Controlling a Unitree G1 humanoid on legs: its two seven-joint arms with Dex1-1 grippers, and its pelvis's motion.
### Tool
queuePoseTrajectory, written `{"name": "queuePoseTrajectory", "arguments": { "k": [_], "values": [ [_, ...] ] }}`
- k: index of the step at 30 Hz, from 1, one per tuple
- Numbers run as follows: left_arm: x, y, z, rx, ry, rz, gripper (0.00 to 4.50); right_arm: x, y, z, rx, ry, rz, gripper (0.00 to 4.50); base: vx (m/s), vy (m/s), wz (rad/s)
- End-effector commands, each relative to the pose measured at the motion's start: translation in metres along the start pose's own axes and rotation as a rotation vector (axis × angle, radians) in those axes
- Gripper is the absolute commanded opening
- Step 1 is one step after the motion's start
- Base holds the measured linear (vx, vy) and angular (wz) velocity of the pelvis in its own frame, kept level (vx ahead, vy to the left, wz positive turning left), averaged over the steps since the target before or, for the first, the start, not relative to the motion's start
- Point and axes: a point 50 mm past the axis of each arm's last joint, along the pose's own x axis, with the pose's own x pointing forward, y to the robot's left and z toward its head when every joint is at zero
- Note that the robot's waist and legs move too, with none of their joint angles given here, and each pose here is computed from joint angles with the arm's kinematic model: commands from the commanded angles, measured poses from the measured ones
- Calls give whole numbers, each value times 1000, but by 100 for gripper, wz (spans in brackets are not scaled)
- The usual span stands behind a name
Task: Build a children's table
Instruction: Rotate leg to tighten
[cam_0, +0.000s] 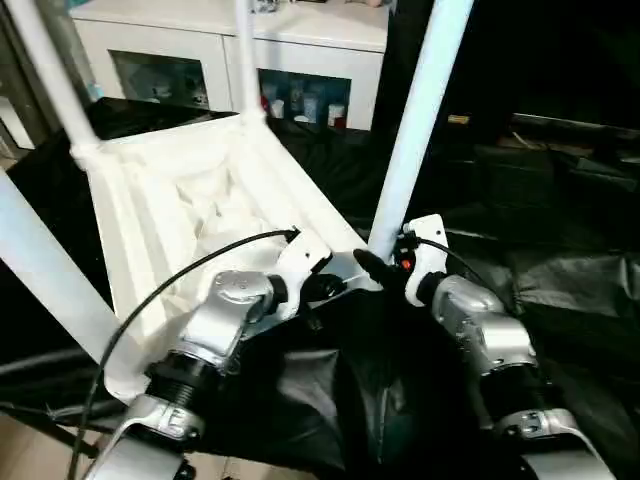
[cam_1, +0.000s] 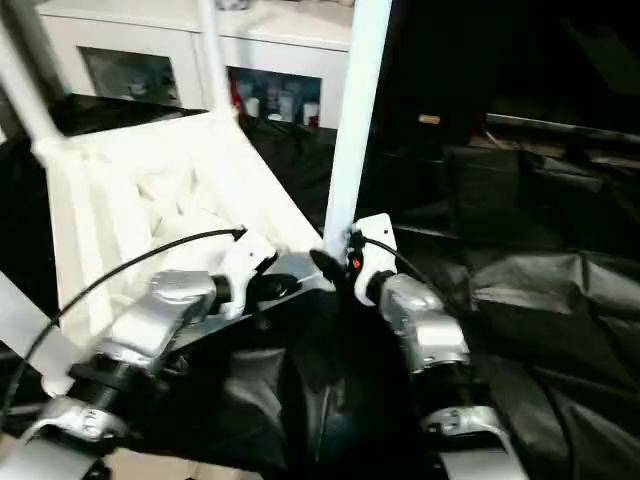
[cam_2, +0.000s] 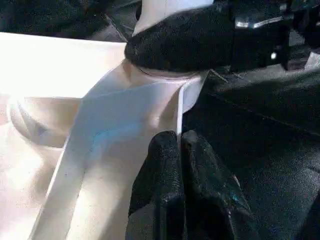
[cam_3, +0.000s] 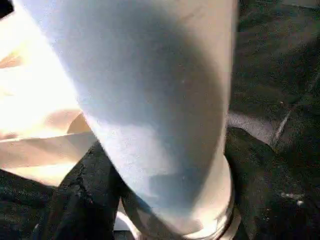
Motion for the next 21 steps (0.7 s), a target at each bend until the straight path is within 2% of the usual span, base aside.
{"name": "queuePoseTrajectory", "arguments": {
  "k": [1, 2, 4, 9, 11, 13, 15, 21],
  "values": [
    [18, -20, 17, -14, -87, -65, 0, 15, 46, -21, 43, 91, 224, 341, 0, 0, 0],
    [17, -19, 16, -10, -85, -68, 0, 14, 47, -21, 38, 96, 243, 366, 0, 0, 0],
    [14, -17, 13, -6, -78, -66, 0, 12, 46, -21, 10, 107, 270, 376, 0, 0, 0],
    [3, -13, 8, 22, -56, -122, 0, 1, 40, -17, -22, 109, 372, 376, 0, 0, 0],
    [-9, -15, 1, 64, -39, -229, 0, -12, 33, -11, -58, 116, 481, 376, 0, 0, 0],
    [-11, -16, 0, 69, -36, -247, 0, -14, 32, -10, -60, 119, 497, 376, 0, 0, 0],
    [-19, -18, -2, 95, -28, -324, 0, -25, 26, -7, -83, 134, 559, 376, 0, 0, 0],
    [-32, -15, -6, 122, 21, -389, 0, -46, 9, -2, -124, 183, 630, 376, 0, 0, 0]
  ]
}}
